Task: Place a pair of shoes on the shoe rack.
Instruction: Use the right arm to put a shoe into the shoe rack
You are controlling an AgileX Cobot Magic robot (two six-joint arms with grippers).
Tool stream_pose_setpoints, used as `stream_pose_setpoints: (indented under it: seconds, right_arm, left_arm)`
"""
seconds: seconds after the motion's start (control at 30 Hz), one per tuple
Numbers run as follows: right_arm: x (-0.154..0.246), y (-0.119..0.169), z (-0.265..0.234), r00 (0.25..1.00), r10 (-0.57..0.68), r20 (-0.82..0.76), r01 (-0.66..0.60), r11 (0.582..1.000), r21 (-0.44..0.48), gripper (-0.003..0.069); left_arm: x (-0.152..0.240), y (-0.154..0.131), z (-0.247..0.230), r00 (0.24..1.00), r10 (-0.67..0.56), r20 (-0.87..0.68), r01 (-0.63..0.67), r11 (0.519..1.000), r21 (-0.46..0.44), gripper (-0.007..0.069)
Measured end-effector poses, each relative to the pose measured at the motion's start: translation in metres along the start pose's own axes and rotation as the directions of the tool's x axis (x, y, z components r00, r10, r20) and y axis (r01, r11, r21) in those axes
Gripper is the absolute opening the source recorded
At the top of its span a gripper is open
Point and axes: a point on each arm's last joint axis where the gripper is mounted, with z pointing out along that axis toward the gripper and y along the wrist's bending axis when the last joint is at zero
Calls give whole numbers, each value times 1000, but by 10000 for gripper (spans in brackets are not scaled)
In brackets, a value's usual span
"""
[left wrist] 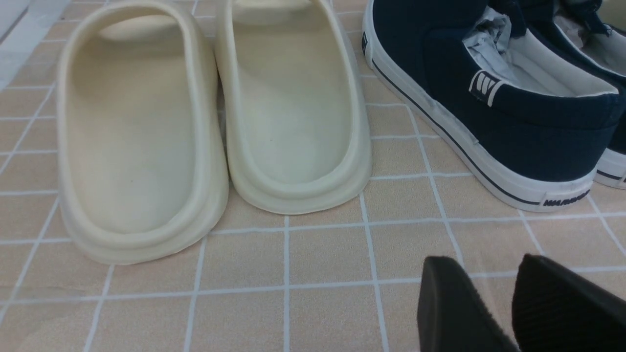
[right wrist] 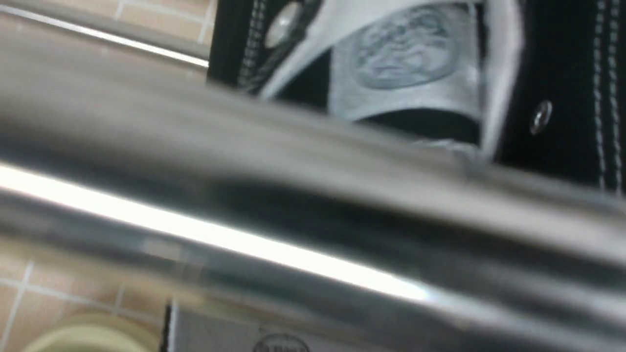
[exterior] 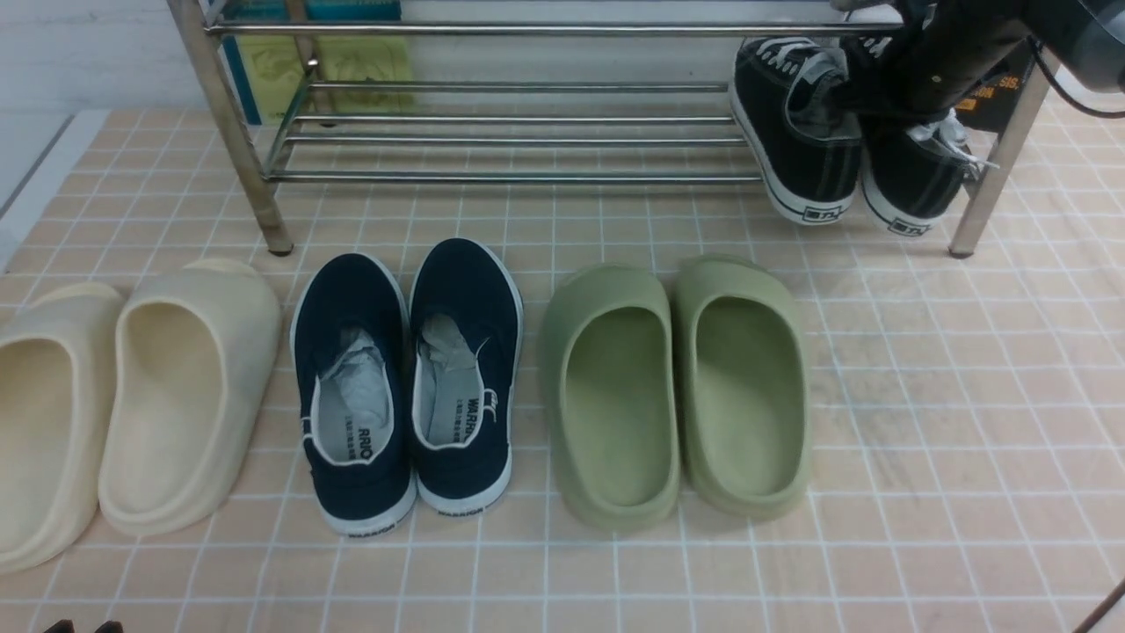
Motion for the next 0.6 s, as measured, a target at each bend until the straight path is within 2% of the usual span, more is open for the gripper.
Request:
stream_pose_setpoints:
  seconds: [0.07,0.3,0.43,0.6]
  right_arm:
    - [0,-1,1,1000,5,8,-5,1000,-4,127]
    - [1,-4,3,999,46,20,-46,998,-40,420]
    - [-1,-4,-5,996,83,19,-82,995,-56,479]
    - [-10,-2,-36,994,100,43,-97,993,-65,457]
  left_arm:
    - [0,0,0,1000,0,0,0,1000,0,240]
    - [0,0,0,1000,0,0,0,1000,0,240]
    - [0,0,0,1000,0,0,0,1000,0,240]
    - [0,0,0,1000,0,0,0,1000,0,240]
